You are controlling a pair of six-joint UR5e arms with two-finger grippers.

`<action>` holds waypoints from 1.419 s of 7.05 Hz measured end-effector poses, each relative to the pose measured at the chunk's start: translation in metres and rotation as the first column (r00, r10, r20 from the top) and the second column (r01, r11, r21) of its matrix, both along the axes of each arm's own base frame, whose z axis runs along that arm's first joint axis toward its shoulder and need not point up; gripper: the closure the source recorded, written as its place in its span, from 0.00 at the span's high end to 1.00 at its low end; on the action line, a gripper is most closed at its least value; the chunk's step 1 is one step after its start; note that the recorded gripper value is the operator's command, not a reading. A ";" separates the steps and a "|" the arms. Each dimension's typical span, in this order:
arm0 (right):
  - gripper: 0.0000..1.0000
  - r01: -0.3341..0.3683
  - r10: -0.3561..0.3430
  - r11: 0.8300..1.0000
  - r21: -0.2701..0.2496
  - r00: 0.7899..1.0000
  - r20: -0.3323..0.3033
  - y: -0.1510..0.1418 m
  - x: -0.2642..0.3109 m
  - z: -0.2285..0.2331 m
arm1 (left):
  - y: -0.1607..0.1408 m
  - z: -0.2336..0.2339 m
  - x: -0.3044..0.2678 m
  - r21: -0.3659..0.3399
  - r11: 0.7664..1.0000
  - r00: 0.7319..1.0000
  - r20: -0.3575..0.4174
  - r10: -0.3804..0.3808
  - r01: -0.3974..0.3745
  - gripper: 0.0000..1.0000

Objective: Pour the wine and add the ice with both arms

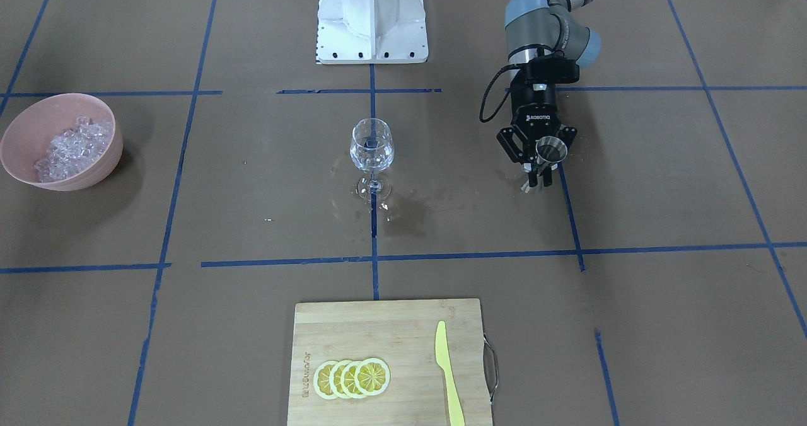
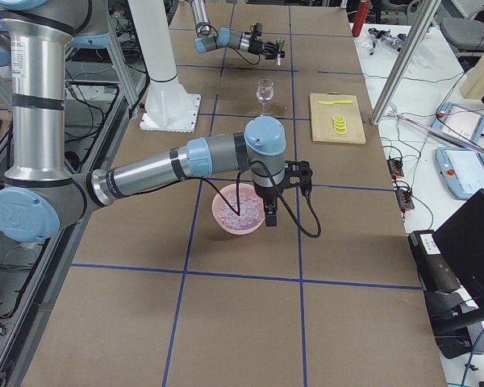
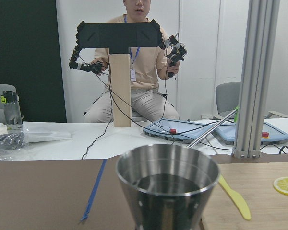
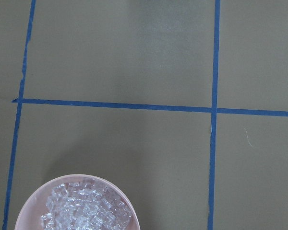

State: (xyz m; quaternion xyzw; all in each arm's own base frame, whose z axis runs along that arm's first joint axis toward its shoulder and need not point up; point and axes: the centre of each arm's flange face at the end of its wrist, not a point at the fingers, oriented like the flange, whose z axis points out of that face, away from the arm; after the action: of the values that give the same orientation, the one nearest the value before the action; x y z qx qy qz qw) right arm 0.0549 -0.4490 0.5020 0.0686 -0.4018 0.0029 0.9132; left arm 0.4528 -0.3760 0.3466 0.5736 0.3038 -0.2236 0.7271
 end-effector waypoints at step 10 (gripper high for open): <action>1.00 0.008 -0.008 1.000 0.009 1.000 0.006 -0.005 -0.007 -0.007 | 0.045 -0.139 0.038 0.146 0.976 0.983 0.105 0.149 -0.164 0.00</action>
State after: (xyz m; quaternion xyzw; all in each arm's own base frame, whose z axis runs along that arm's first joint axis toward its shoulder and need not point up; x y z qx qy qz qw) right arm 0.0481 -0.4539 0.4948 0.0708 -0.4046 -0.0025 0.9117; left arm 0.4913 -0.3307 0.2076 0.6122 0.3300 -0.1144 0.7094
